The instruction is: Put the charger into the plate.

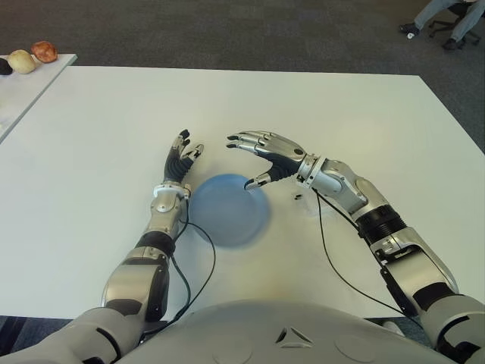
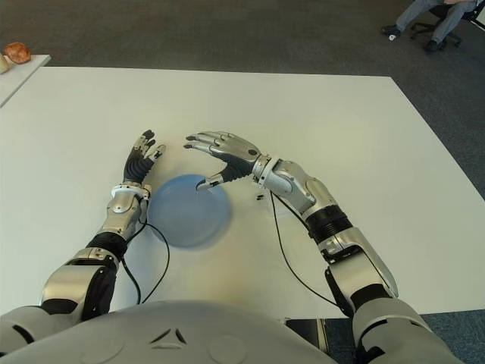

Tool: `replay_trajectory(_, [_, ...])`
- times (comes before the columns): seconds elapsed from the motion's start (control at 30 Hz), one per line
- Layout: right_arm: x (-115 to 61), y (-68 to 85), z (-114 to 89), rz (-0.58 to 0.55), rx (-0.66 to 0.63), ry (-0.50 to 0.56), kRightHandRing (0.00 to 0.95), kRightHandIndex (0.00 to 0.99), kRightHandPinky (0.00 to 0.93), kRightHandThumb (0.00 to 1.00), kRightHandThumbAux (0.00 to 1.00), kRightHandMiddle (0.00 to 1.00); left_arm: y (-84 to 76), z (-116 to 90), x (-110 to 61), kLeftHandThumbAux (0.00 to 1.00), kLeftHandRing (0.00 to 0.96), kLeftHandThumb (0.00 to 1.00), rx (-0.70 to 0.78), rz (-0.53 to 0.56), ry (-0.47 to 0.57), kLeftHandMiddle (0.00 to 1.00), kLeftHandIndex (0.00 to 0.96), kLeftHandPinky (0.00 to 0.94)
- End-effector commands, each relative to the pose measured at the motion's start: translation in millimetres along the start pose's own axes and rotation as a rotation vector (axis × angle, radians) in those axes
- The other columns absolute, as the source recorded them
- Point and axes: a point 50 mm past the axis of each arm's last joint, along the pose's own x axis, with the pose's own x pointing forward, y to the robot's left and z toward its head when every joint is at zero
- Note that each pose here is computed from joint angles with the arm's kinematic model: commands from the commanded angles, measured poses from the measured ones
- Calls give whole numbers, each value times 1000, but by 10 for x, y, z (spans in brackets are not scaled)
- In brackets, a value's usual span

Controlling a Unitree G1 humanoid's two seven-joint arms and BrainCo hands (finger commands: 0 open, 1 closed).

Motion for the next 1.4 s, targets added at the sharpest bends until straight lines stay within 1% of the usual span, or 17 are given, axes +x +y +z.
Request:
replay_trajectory(0.03, [20,-53,0,-11,14,-3,0,0,0,252,89,0,-55,-455,-262,597,56,0,-17,-9,250,62,34,56])
replay_trajectory(0.37, [24,-100,-5,-44,37,1,0,0,0,268,92,0,-68,-445,-258,597,54,0,-16,-15,243,58,28,65])
replay_trajectory(0.53, [27,-124,-13,-64,53,11,0,0,0,281,96,0,-61,-452,-265,623,57,0,-16,-9,247,59,34,73])
replay_trajectory(0.67, [27,-130,-22,-72,58,18,0,0,0,286,102,0,-62,-460,-269,632,52,0,-21,-5,251,55,29,62])
replay_trajectory(1.07, [20,-136,-37,-79,77,39,0,0,0,300,116,0,-62,-456,-262,635,50,0,-17,-5,255,53,28,69])
replay_trajectory(1.4, [23,-165,-45,-74,58,39,0,0,0,315,115,0,-56,-444,-259,625,48,0,-10,-4,246,52,25,61])
